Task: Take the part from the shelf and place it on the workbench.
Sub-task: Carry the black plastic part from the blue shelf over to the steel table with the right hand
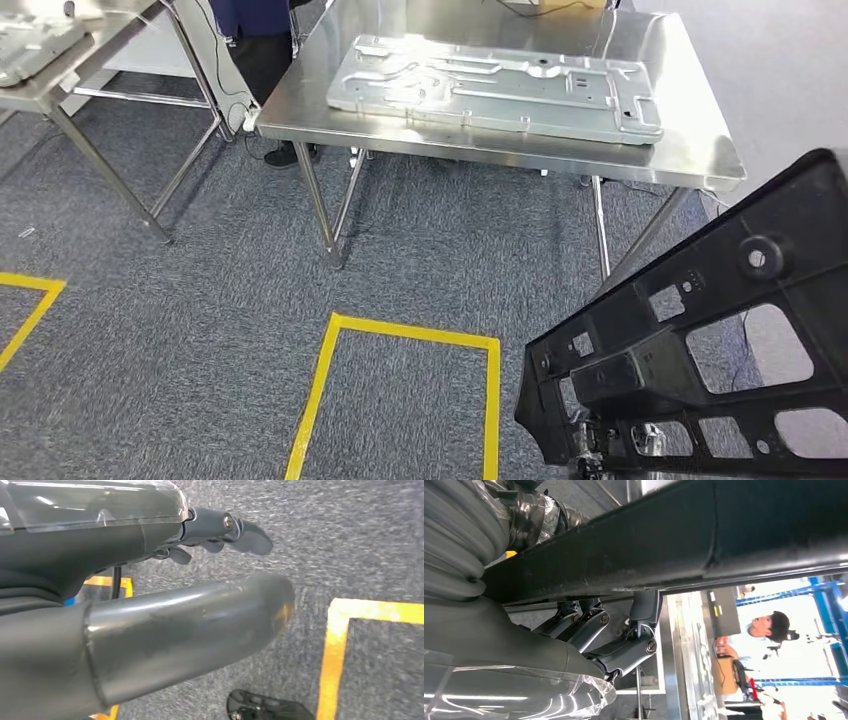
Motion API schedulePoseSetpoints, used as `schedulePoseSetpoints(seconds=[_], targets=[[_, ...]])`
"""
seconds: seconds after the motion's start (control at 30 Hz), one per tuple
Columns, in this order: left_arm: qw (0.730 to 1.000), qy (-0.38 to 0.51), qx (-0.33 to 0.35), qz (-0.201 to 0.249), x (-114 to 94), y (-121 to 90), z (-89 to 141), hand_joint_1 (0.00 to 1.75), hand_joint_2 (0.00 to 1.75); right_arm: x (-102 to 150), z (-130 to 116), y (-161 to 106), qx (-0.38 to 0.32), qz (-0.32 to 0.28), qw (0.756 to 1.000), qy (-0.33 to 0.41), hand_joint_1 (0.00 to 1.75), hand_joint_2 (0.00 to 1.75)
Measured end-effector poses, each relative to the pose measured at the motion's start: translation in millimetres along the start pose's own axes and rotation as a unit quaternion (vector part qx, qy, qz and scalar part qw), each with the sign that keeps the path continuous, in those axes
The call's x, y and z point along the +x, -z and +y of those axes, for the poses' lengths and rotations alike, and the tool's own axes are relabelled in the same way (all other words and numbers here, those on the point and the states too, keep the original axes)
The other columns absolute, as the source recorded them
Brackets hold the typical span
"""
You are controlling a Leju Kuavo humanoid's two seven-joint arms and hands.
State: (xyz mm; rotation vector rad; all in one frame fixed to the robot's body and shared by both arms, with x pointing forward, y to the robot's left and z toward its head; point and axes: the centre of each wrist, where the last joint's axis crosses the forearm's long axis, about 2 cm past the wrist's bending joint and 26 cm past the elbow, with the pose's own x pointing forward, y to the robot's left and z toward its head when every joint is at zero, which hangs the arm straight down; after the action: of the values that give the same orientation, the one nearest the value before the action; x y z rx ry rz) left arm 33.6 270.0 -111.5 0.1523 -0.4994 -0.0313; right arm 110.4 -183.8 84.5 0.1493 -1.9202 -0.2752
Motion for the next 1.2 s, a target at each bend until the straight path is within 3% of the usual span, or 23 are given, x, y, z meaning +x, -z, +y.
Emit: schedulePoseSetpoints(seconds=[0.4,0.57,0.8,1.0,1.2], targets=[[1.0,0.002,-0.002,0.003,0,0,-1,0.0,0.0,-1,-2,1,-0.001,0.009,1.0,-0.02,1.75,1.75],[1.0,0.006,-0.005,0.001,3,1,-1,0.0,0.0,-1,-1,3,-0.003,0.042,0.991,-0.124,1.75,1.75],[1.0,0.022,-0.013,0.006,4,3,5,0.0,0.0,2,8,21,-0.036,0.056,0.941,-0.331,1.75,1.75],[0.998,0.052,-0.026,0.005,6,5,10,0.0,0.0,9,6,59,-0.056,-0.018,0.867,-0.495,1.75,1.75],[0.996,0.084,-0.042,0.002,13,8,10,0.0,0.0,7,-1,102,-0.042,-0.067,0.807,-0.585,1.75,1.75]])
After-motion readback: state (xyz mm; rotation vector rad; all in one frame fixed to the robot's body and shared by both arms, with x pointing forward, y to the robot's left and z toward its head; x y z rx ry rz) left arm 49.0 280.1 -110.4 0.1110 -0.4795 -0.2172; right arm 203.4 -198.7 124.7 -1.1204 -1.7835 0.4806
